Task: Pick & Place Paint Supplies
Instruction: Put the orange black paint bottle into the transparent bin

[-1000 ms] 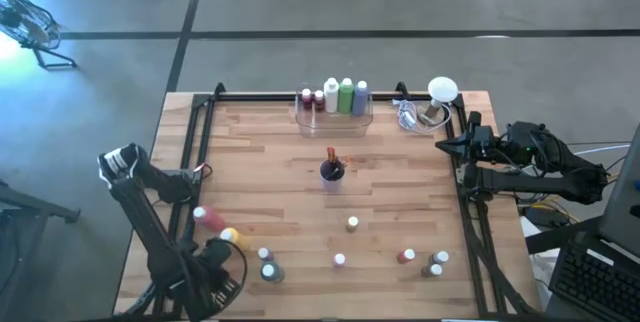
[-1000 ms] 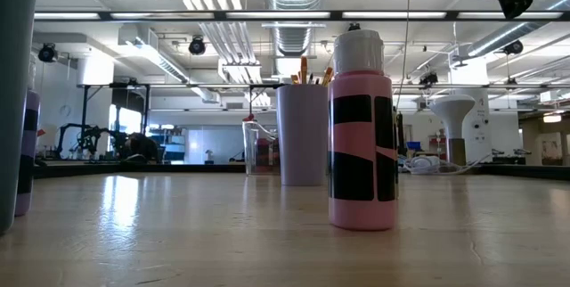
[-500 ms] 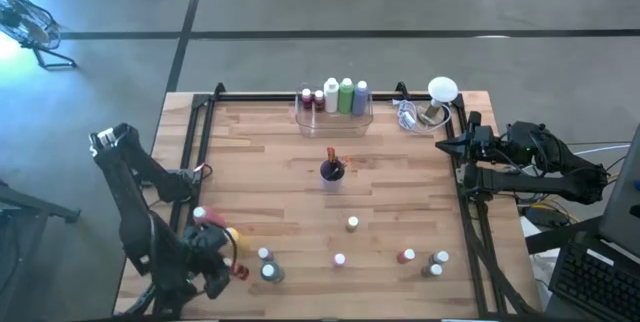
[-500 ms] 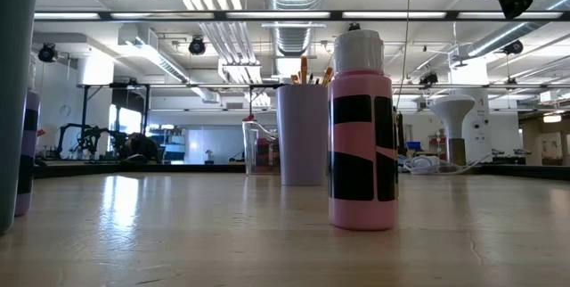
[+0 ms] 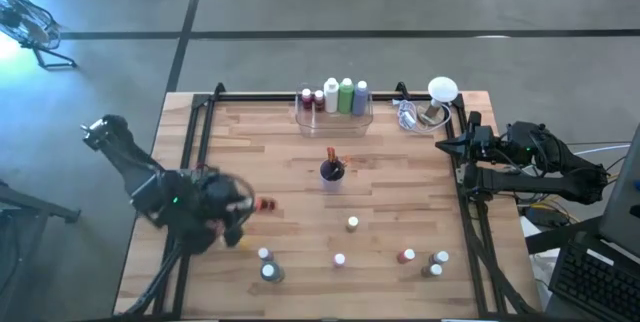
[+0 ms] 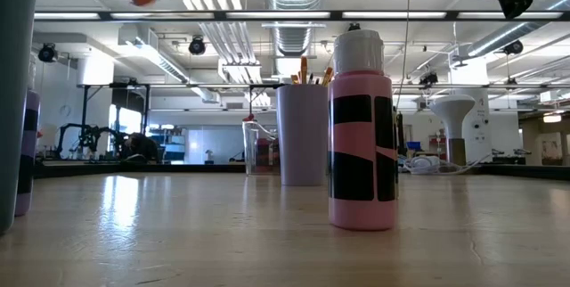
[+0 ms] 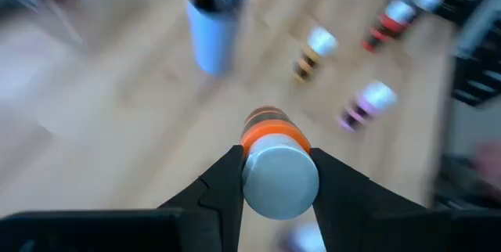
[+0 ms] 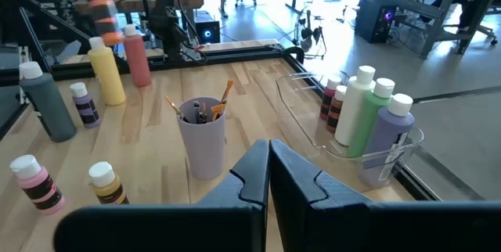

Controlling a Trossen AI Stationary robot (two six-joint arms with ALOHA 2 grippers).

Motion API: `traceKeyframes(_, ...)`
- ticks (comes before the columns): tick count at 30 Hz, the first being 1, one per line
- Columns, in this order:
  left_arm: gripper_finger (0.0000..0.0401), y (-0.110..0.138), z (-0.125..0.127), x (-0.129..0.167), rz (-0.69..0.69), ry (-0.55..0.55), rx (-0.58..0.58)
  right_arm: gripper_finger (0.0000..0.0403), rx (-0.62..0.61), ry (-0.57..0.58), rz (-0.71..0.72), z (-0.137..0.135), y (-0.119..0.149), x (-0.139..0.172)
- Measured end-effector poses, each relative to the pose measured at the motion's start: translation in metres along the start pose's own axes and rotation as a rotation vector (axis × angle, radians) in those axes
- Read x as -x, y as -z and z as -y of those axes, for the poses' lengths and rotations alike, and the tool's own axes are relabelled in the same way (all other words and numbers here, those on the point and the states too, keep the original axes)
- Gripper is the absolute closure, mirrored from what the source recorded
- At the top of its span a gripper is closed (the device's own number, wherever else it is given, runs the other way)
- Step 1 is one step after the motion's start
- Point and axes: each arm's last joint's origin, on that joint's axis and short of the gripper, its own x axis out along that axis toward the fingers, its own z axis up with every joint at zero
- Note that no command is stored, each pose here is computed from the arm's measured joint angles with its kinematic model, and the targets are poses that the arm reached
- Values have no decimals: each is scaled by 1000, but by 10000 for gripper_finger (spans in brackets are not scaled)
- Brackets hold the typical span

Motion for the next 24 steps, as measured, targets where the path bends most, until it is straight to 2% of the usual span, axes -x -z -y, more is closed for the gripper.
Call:
traceKeyframes(6,273,-41,-29,-27,87,-193,-118,394,0,0,0,0,0,0)
traceKeyframes(9,273,-64,-46,-41,80,-239,-137,394,0,0,0,0,0,0)
traceKeyframes(17,273,-125,-96,-80,104,-162,-128,394,0,0,0,0,0,0)
traceKeyframes(24,273,-153,-145,-110,81,-155,-103,394,0,0,0,0,0,0)
